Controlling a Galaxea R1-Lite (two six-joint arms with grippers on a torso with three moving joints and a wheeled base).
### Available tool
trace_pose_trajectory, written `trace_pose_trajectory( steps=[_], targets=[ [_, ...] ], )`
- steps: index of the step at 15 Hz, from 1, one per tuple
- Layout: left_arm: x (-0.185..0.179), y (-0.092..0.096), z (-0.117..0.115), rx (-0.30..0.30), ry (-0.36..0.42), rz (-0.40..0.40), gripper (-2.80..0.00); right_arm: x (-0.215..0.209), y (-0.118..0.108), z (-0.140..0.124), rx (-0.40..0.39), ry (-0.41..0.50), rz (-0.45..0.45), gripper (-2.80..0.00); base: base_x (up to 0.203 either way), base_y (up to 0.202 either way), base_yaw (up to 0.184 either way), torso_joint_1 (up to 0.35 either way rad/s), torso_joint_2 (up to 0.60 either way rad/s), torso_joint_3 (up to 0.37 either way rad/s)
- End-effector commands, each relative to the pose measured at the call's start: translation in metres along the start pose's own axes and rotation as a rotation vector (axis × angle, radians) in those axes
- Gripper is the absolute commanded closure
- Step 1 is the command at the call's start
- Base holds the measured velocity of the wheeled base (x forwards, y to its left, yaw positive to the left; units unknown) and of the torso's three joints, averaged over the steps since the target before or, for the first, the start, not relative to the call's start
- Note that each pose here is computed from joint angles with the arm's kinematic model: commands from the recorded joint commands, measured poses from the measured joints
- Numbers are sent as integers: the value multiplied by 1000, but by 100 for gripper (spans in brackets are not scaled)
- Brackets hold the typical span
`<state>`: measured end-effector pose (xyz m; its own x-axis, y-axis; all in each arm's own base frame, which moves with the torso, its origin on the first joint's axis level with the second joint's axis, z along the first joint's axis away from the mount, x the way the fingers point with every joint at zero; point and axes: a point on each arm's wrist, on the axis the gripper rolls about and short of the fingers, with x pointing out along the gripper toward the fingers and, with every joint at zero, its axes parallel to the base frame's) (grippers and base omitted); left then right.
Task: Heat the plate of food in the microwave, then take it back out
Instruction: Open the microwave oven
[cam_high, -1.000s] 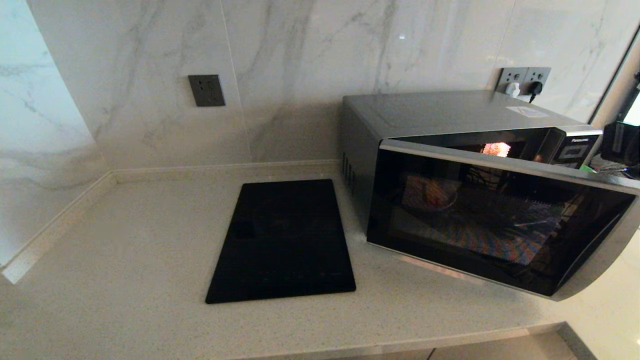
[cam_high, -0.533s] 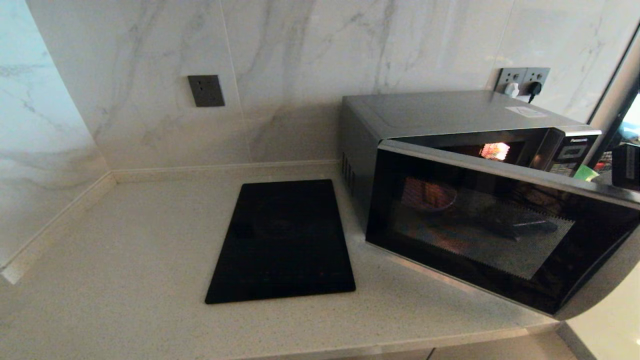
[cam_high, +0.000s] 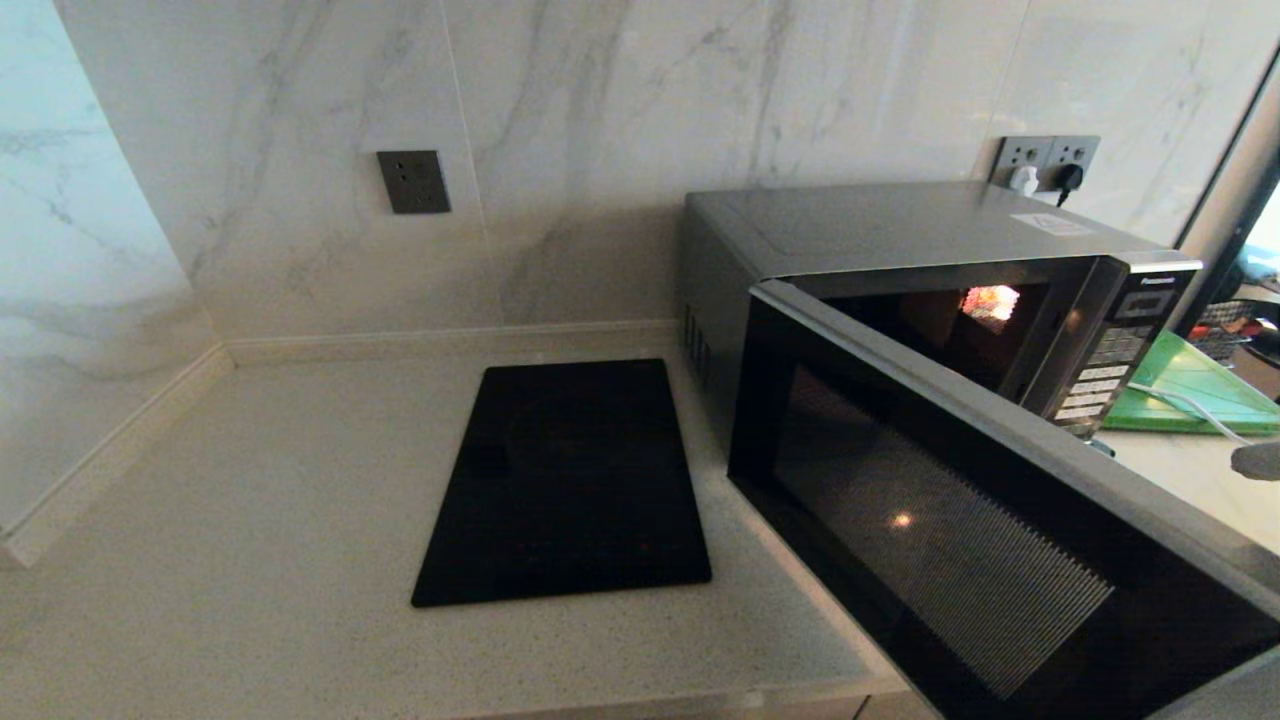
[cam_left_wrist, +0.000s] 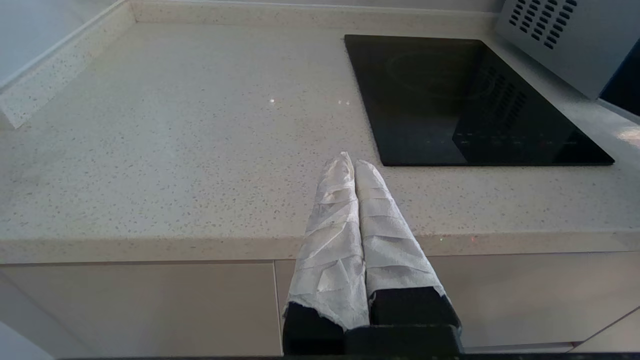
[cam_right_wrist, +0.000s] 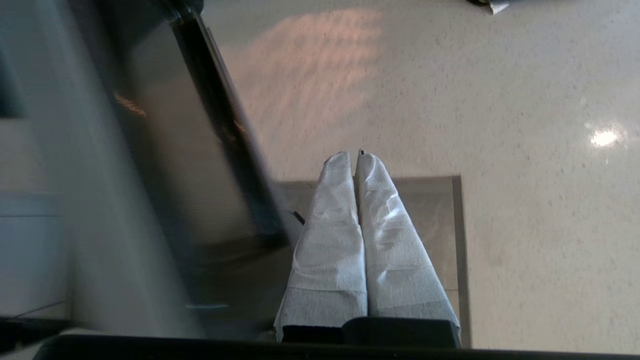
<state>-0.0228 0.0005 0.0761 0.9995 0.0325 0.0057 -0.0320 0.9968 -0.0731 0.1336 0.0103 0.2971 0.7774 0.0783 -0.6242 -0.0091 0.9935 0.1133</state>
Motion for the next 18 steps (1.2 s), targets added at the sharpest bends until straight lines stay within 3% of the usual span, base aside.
trace_pose_trajectory(
  steps=[1, 5, 8, 13, 18],
  targets=[
    [0, 0, 0, -1, 1, 1, 0, -16, 4, -12, -35, 3, 57, 0, 0, 0, 0, 0, 0, 0],
    [0, 0, 0, -1, 1, 1, 0, -10, 25, -25, -225, 111, 286, 0, 0, 0, 0, 0, 0, 0],
    [0, 0, 0, -1, 1, 1, 0, -2, 40, -29, -299, 184, 447, 0, 0, 0, 0, 0, 0, 0],
    [0, 0, 0, -1, 1, 1, 0, -1, 51, -30, -329, 224, 587, 0, 0, 0, 0, 0, 0, 0],
    [0, 0, 0, -1, 1, 1, 0, 0, 52, -28, -328, 222, 599, 0, 0, 0, 0, 0, 0, 0]
  ],
)
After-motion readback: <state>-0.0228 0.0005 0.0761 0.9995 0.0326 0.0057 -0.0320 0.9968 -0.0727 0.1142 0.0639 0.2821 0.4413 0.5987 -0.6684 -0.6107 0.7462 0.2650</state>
